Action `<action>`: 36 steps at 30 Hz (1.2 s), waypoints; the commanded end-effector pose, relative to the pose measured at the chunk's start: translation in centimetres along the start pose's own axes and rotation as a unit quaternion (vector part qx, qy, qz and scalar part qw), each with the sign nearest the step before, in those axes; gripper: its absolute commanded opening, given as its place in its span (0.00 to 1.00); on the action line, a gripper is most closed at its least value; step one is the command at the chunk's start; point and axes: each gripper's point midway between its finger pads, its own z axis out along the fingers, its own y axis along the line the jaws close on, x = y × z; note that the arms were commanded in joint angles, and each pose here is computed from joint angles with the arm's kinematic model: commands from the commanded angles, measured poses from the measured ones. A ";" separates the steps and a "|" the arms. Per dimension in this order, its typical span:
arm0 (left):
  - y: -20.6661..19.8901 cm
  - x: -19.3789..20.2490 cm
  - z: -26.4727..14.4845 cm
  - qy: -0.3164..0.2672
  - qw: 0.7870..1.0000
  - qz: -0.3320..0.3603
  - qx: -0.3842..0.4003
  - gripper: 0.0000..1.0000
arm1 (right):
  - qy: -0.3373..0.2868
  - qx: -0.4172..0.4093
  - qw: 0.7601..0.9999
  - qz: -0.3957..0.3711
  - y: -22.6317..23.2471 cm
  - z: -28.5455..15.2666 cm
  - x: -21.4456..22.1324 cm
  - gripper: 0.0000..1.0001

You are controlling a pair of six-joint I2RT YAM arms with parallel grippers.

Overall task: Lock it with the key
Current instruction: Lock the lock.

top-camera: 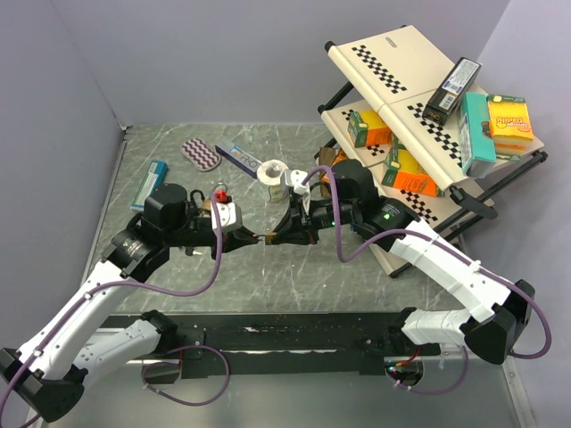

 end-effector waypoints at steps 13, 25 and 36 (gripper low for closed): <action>-0.8 -4.4 -0.8 -0.060 0.998 -0.017 0.005 0.01 | 0.016 -0.002 1.000 -0.018 0.3 -0.8 0.6 0.67; -1.0 -4.2 -0.3 -0.054 0.998 -0.035 0.022 0.01 | 0.003 -0.015 0.999 -0.031 0.5 -0.7 -0.6 0.36; -0.8 -4.2 0.1 -0.051 0.998 -0.023 0.029 0.01 | -0.008 -0.043 0.999 -0.027 1.5 -0.6 -1.7 0.13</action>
